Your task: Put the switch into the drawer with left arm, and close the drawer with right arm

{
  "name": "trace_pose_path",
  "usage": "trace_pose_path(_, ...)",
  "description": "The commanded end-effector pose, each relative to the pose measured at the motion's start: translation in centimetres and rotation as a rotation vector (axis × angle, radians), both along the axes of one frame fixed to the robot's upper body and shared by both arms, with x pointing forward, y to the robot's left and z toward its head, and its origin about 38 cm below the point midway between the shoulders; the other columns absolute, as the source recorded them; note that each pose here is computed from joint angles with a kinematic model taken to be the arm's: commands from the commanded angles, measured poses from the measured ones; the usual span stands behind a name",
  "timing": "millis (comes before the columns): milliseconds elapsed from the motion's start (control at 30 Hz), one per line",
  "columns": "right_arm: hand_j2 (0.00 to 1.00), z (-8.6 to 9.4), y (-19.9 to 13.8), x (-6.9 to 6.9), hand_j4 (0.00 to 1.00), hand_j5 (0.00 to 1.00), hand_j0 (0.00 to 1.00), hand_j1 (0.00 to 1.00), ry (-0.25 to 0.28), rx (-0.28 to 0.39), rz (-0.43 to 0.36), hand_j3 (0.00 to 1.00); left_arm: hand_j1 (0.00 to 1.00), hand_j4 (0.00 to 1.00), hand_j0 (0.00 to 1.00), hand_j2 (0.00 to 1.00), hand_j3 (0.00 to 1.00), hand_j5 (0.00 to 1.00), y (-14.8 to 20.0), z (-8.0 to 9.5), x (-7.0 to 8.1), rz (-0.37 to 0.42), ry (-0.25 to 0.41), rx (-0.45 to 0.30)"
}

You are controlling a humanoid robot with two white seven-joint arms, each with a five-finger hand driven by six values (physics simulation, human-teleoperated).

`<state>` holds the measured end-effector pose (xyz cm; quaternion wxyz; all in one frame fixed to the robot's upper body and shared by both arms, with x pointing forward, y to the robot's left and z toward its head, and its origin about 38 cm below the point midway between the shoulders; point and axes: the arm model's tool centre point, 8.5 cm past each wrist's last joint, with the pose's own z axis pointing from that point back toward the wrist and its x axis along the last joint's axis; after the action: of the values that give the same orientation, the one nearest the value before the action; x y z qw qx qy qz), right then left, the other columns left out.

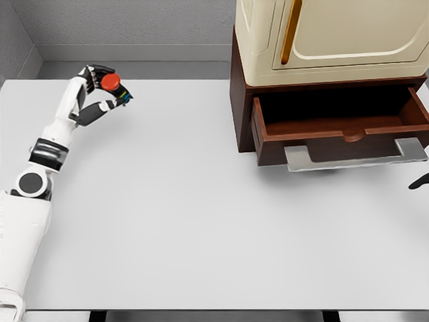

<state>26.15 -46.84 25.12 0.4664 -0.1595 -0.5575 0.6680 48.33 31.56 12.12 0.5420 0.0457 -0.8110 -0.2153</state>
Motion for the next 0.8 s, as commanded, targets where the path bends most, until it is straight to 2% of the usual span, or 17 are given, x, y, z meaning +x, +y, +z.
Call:
trace_pose_path(0,0.71,0.0,0.0,0.0,0.71,0.71,0.71,0.71,0.002,0.006,-0.001,0.71,0.38,0.38,0.38,0.38,0.38,0.38,-0.7,0.8,0.1,-0.013,-0.027,-0.015)
trace_pose_path(167,0.71,0.0,0.1,0.0,0.71,0.71,0.71,0.71,0.004,0.006,-0.001,0.71,0.38,0.38,0.38,0.38,0.38,0.38,-2.3,1.4,-0.3,-0.056,-0.054,-0.010)
trace_pose_path(300,0.71,0.0,0.1,0.0,0.71,0.71,0.71,0.71,0.004,0.006,-0.001,0.71,0.38,0.38,0.38,0.38,0.38,0.38,-3.1,1.3,-0.3,-0.077,-0.051,-0.001)
trace_pose_path(367,0.71,0.0,0.1,0.0,0.71,0.71,0.71,0.71,0.004,0.006,-0.001,0.71,0.38,0.38,0.38,0.38,0.38,0.38,-3.8,2.0,-0.4,-0.092,-0.076,-0.005)
trace_pose_path(433,0.71,0.0,0.1,0.0,0.71,0.71,0.71,0.71,0.004,0.006,-0.001,0.71,0.38,0.38,0.38,0.38,0.38,0.38,-4.7,1.8,-0.4,-0.120,-0.071,0.007)
trace_pose_path(633,0.71,-0.1,0.0,0.0,0.71,0.71,0.71,0.71,0.005,0.006,-0.001,0.71,0.38,0.38,0.38,0.38,0.38,0.38,-6.8,2.9,-0.6,-0.165,-0.111,-0.004)
trace_pose_path(667,0.71,-0.1,0.0,0.0,0.71,0.71,0.71,0.71,0.005,0.006,-0.001,0.71,0.38,0.38,0.38,0.38,0.38,0.38,-7.8,3.2,-0.7,-0.195,-0.119,0.006)
trace_pose_path(767,0.71,-0.1,0.0,0.0,0.71,0.71,0.71,0.71,0.005,0.006,-0.001,0.71,0.38,0.38,0.38,0.38,0.38,0.38,-8.4,3.1,-0.8,-0.206,-0.119,0.000)
